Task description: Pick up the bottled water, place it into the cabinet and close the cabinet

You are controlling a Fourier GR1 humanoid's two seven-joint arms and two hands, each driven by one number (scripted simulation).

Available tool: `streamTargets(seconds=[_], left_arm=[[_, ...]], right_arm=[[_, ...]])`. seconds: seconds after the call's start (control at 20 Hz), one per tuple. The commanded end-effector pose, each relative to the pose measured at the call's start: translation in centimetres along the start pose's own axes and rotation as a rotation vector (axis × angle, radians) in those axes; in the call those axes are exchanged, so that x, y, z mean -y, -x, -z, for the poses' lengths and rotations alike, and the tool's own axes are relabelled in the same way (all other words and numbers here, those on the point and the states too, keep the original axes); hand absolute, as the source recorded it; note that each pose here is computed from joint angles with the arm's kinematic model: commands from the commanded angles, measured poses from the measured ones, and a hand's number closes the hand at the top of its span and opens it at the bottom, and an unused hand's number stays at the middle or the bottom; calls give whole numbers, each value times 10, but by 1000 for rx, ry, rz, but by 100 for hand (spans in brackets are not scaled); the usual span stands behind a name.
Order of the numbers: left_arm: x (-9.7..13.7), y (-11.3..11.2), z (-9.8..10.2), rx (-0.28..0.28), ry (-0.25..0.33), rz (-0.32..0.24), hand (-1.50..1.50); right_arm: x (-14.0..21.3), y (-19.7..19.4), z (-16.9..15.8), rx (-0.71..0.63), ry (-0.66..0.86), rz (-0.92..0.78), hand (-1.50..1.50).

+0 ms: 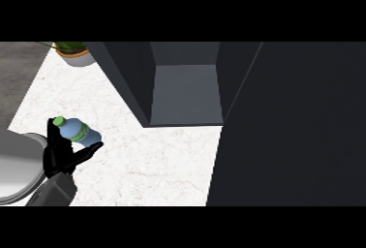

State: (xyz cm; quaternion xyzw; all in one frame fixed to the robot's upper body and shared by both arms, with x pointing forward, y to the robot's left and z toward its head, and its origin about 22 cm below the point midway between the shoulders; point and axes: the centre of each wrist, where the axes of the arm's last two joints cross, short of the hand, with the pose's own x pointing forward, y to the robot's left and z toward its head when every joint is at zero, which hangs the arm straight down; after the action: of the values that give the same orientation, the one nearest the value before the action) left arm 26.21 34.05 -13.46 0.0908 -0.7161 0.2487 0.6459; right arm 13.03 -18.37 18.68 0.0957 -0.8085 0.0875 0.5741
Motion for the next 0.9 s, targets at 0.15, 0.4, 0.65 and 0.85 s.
streamTargets(seconds=[0.15,0.4,0.65,0.85], left_arm=[[12,13,-9,-48,73,-98,150],[15,5,3,-2,113,-59,150],[44,-11,28,152,119,81,150],[92,12,4,82,409,36,150]], right_arm=[[9,-11,-21,52,20,17,-150],[11,-27,-33,59,17,3,-150],[17,-24,-24,69,28,-17,-150],[21,-11,-21,56,36,-40,-150]])
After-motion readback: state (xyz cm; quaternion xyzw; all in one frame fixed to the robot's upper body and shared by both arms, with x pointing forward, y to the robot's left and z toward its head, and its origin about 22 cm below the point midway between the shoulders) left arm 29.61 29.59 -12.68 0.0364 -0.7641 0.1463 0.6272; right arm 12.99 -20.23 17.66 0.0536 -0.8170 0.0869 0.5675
